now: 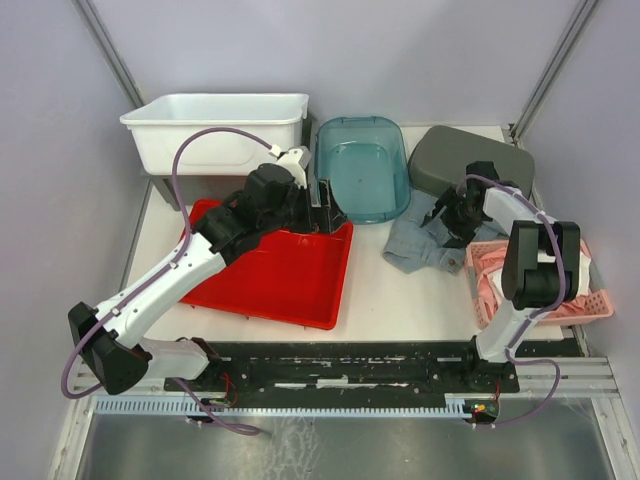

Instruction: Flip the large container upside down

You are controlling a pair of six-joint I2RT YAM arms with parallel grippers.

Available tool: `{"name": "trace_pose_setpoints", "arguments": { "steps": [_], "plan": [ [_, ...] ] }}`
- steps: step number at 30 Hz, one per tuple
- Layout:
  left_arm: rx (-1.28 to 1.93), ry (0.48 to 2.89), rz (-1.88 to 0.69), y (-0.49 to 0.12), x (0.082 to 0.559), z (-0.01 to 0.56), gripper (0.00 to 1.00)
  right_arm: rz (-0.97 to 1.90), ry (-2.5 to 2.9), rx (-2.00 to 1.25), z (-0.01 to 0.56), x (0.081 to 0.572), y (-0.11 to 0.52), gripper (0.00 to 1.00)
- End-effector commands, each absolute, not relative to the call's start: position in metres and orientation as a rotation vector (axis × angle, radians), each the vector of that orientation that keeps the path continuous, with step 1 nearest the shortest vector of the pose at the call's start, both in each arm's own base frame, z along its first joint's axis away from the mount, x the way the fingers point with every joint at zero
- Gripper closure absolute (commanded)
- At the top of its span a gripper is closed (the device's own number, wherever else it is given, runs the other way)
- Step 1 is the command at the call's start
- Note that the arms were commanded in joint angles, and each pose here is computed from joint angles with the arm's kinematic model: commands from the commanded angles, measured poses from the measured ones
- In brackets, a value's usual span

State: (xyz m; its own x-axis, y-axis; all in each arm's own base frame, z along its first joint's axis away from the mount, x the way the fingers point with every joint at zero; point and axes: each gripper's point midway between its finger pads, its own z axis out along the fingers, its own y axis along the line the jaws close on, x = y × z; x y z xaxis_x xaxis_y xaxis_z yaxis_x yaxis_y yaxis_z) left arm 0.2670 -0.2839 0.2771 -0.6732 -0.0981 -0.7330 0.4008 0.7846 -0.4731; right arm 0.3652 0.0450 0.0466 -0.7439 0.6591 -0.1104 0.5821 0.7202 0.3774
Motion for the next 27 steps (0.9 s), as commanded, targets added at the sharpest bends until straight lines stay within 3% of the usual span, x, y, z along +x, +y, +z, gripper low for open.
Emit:
{"name": "trace_pose_setpoints", "arguments": {
  "steps": [1,3,4,9,16,22,27],
  "plan": [
    [0.239,2.102,-0.799,-0.279,0.269,0.298,0.03,0.334,2.692,0.896,0.084,0.35,0.028,0.12],
    [0.237,2.103,-0.788,-0.278,0.27,0.299,0.04,0.324,2.618,0.811,0.119,0.365,0.028,0.12],
    [0.225,2.102,-0.765,-0.274,0.271,0.301,0.04,0.291,2.526,0.691,0.162,0.384,0.035,0.12],
    [0.152,2.09,-0.688,-0.257,0.277,0.307,0.04,0.324,2.413,0.421,0.22,0.423,0.101,0.08],
    [-0.111,2.111,-0.528,-0.195,0.284,0.299,0.04,0.315,2.479,0.07,0.215,0.447,0.217,0.06],
    [-0.243,2.304,-0.389,-0.161,0.261,0.222,0.04,0.248,2.561,-0.174,0.179,0.448,0.276,0.08],
    [-0.375,2.434,-0.435,-0.161,0.248,0.158,0.06,0.235,2.594,-0.258,0.151,0.447,0.292,0.12]
  ]
}}
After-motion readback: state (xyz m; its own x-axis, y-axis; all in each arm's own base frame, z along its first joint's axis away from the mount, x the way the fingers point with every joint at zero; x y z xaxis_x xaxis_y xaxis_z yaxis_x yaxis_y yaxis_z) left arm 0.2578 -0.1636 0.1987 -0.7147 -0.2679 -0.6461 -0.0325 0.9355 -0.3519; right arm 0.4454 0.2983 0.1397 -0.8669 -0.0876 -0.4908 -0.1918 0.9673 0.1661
